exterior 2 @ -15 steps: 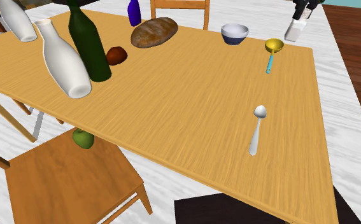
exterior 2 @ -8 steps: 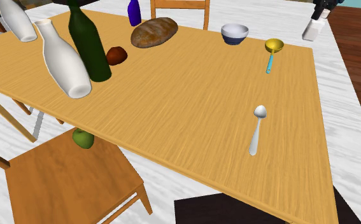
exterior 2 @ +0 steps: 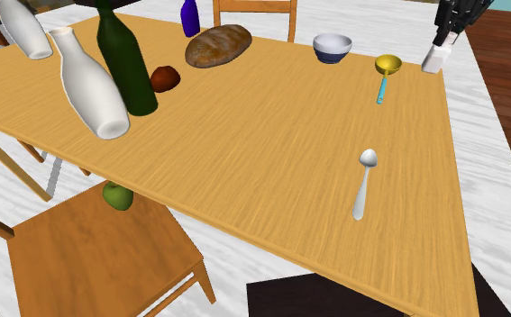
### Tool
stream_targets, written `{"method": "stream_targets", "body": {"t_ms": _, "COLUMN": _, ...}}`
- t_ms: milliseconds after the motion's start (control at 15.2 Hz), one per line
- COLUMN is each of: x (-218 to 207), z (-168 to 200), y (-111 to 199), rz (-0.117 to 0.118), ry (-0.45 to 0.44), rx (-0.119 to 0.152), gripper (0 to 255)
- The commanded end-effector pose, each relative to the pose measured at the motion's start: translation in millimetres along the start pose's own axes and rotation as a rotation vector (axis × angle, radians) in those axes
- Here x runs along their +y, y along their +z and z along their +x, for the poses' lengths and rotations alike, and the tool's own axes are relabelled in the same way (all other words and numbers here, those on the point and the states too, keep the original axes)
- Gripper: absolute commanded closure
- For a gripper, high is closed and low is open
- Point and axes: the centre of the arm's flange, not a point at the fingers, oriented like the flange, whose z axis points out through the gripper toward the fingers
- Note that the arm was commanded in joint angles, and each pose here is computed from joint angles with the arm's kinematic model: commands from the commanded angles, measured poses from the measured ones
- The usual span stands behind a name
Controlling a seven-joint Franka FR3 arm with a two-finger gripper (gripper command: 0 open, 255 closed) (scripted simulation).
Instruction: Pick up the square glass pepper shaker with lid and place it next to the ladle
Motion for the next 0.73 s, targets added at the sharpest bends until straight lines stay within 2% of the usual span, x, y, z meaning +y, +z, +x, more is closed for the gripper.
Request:
{"method": "stream_targets", "body": {"t_ms": 0, "x": 0, "z": 0, "y": 11, "rz": -0.001, "ry": 0.000, "rx": 0.001, "gripper": 255}}
{"method": "stream_targets", "body": {"t_ms": 660, "x": 2, "z": -1, "y": 63, "rz": -0.001, "ry": 0.000, "rx": 0.001, "gripper": 255}}
